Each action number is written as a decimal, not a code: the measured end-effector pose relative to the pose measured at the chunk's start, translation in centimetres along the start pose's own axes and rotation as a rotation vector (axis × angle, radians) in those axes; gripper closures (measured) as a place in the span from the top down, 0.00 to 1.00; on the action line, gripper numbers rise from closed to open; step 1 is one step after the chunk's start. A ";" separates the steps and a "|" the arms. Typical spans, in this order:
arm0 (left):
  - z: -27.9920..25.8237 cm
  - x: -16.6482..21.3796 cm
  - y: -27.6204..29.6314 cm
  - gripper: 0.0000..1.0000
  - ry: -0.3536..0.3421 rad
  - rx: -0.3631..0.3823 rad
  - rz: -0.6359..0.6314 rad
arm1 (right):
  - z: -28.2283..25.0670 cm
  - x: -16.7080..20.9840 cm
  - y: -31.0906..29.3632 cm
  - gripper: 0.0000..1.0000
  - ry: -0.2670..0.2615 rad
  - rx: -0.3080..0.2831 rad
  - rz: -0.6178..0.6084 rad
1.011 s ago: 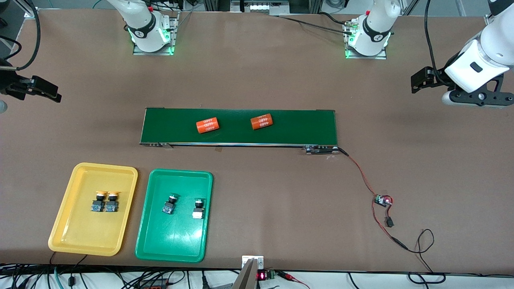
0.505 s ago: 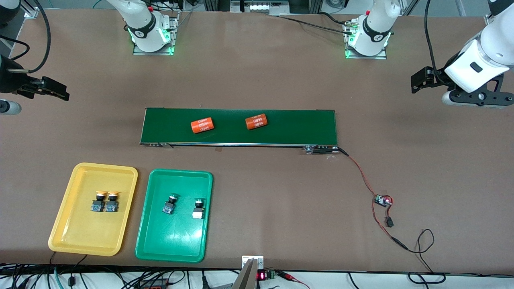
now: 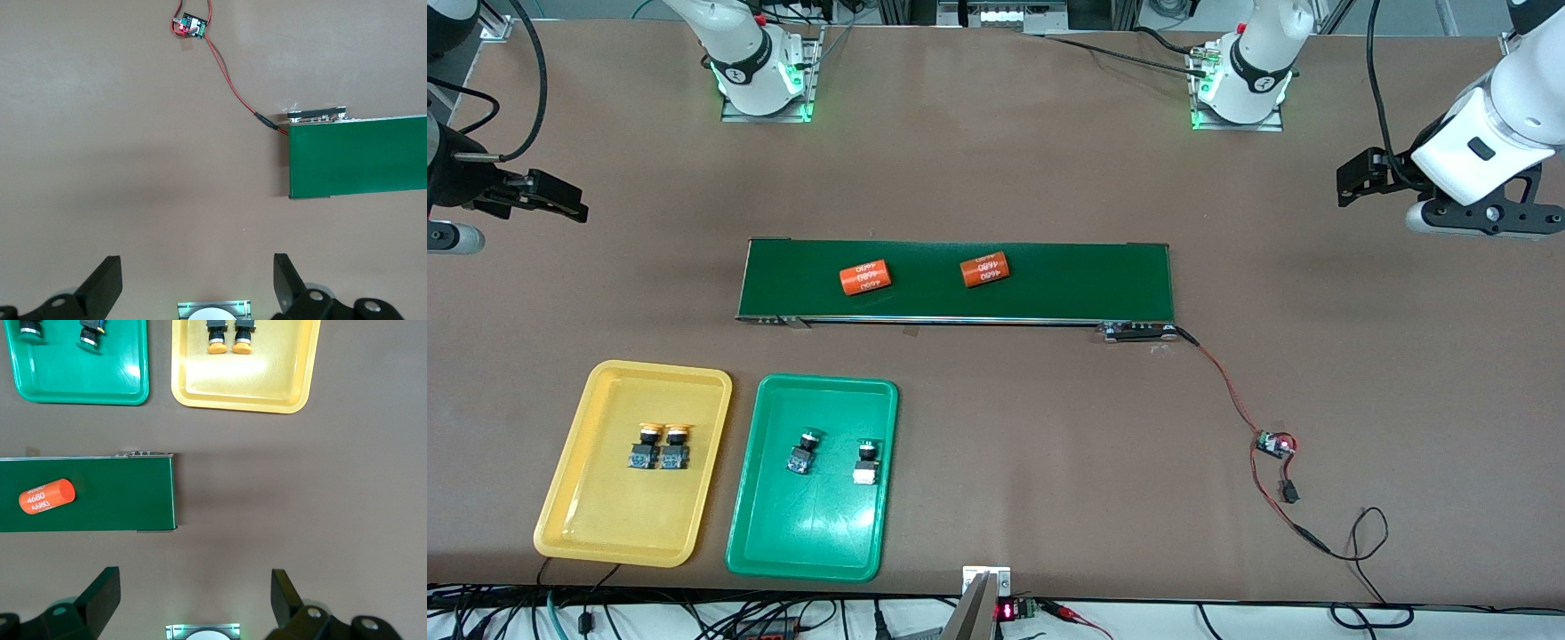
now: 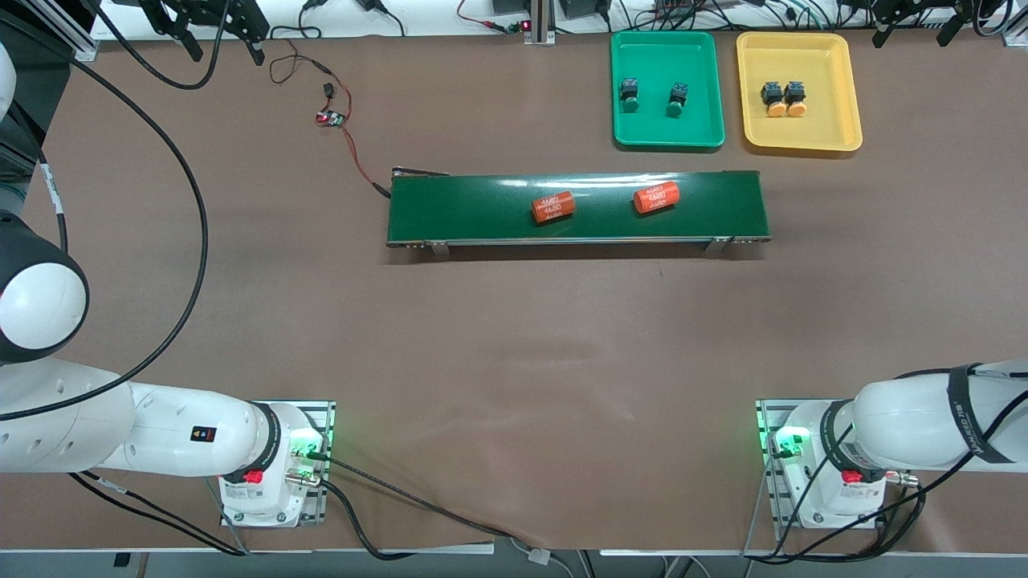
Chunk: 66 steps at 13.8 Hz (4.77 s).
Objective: Sort buttons by color to trays
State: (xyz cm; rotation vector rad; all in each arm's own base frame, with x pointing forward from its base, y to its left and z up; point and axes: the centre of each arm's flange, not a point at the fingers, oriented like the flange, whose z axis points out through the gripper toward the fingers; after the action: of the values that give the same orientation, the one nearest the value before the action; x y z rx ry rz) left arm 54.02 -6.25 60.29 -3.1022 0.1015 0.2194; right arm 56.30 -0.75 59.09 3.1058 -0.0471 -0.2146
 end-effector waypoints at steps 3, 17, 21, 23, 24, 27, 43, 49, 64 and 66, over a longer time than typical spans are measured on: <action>0.0 0.0 0.0 1.00 0.000 0.000 0.000 | 0.0 0.0 0.1 1.00 0.000 0.000 0.002; 0.0 0.0 0.0 1.00 0.000 0.000 0.000 | 0.5 1.5 -0.8 1.00 0.047 0.080 -0.003; 0.0 0.0 0.1 1.00 0.000 0.000 0.002 | 0.5 1.5 -0.8 1.00 0.047 0.080 -0.002; 0.0 0.0 0.1 1.00 0.000 0.000 0.002 | 0.6 1.5 -0.8 1.00 0.047 0.080 -0.002; 0.0 0.0 0.1 1.00 0.000 0.000 0.002 | 0.6 1.5 -0.8 1.00 0.047 0.080 -0.002; 0.0 0.0 0.1 1.00 0.000 0.000 0.002 | 0.5 1.5 -0.8 1.00 0.048 0.080 -0.002; 0.0 0.0 0.2 1.00 0.000 0.001 0.004 | 0.6 1.6 -0.8 1.00 0.047 0.080 -0.002; 0.0 0.0 0.3 1.00 0.000 0.001 0.005 | 0.6 1.6 -0.8 1.00 0.047 0.080 -0.002; 0.0 0.0 0.2 1.00 0.000 0.001 0.003 | 0.7 1.6 -0.8 1.00 0.046 0.080 -0.002; 0.0 0.0 0.2 1.00 0.000 0.001 0.002 | 0.7 1.6 -0.8 1.00 0.046 0.080 -0.002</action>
State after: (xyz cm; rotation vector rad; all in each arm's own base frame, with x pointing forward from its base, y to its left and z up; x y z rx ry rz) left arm 53.99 -6.48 60.31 -3.1017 0.1045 0.2187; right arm 57.83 -0.05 58.17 3.1892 -0.0524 -0.1445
